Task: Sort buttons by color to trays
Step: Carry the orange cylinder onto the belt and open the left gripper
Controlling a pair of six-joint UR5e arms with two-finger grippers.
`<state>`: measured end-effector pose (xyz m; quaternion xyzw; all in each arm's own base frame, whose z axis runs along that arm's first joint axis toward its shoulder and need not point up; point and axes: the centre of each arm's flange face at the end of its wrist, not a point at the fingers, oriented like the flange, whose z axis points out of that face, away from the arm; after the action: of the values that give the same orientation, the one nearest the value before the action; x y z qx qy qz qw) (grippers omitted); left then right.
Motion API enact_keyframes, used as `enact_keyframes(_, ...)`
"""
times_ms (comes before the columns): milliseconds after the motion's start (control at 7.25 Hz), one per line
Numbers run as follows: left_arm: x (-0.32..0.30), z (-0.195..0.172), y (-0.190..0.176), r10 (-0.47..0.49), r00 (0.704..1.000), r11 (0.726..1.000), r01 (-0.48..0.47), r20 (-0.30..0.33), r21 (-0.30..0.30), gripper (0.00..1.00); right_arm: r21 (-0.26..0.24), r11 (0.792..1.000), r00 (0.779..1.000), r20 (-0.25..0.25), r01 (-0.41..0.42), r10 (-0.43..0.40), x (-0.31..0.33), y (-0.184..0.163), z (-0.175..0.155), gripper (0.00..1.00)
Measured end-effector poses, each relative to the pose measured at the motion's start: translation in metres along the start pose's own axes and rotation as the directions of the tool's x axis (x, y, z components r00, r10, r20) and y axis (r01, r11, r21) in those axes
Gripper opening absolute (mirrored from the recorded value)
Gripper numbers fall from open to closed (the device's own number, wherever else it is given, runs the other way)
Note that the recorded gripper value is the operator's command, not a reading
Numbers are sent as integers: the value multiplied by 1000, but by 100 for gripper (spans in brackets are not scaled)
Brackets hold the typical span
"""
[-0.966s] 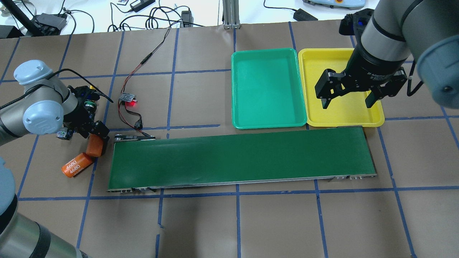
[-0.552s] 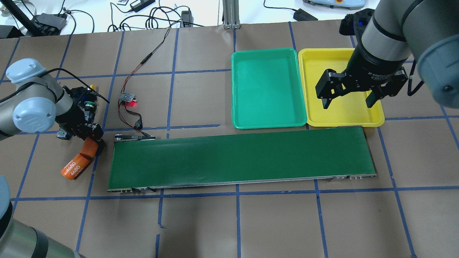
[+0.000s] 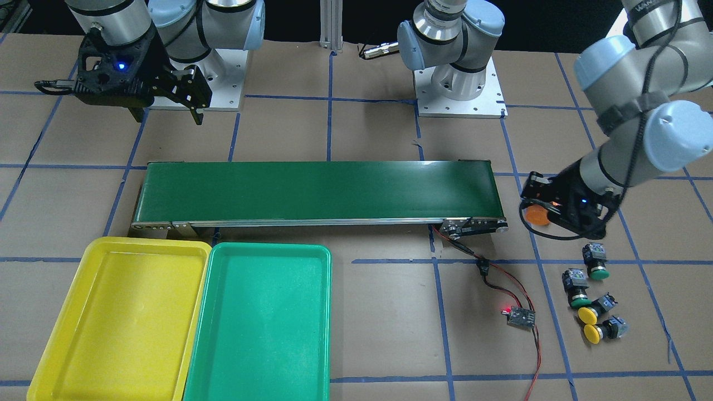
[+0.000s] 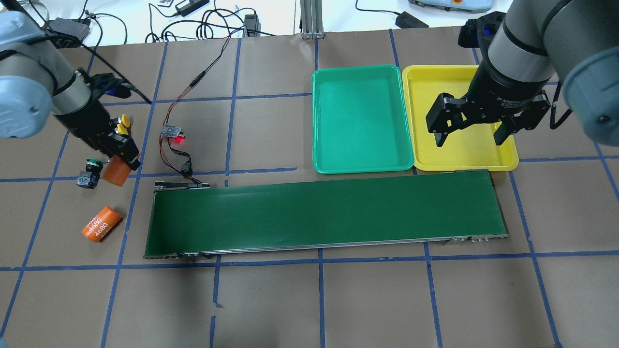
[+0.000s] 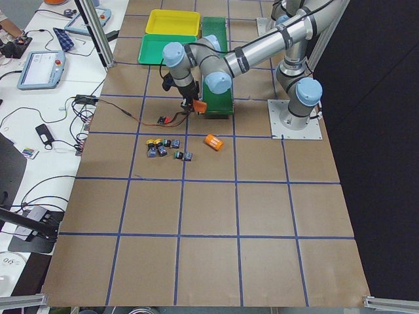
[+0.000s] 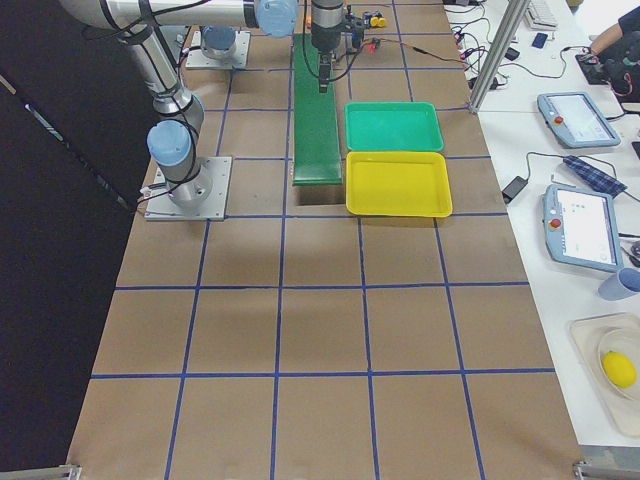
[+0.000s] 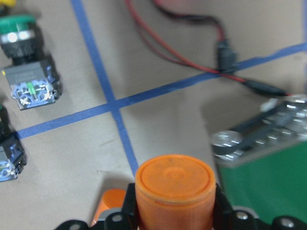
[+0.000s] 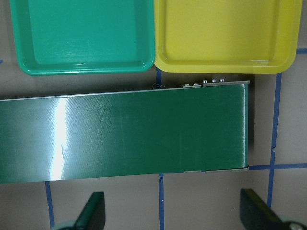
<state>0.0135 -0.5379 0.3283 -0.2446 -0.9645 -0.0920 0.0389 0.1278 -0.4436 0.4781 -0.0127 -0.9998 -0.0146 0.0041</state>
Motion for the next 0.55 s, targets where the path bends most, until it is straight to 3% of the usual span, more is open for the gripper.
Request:
enact_keyframes(138, 46, 0, -8, 163, 986, 987, -162, 23, -23, 0, 1, 1000, 1000, 0, -2, 2, 0, 0, 0, 100)
enact_keyframes(276, 74, 11, -7, 323, 946, 946, -322, 29, -27, 0, 3, 1000, 1000, 0, -2, 2, 0, 0, 0, 100)
enact_keyframes(552, 95, 45, 0, 551, 829, 833, -553, 95, 3, 0, 4, 1000, 1000, 0, -3, 3, 0, 0, -1, 100)
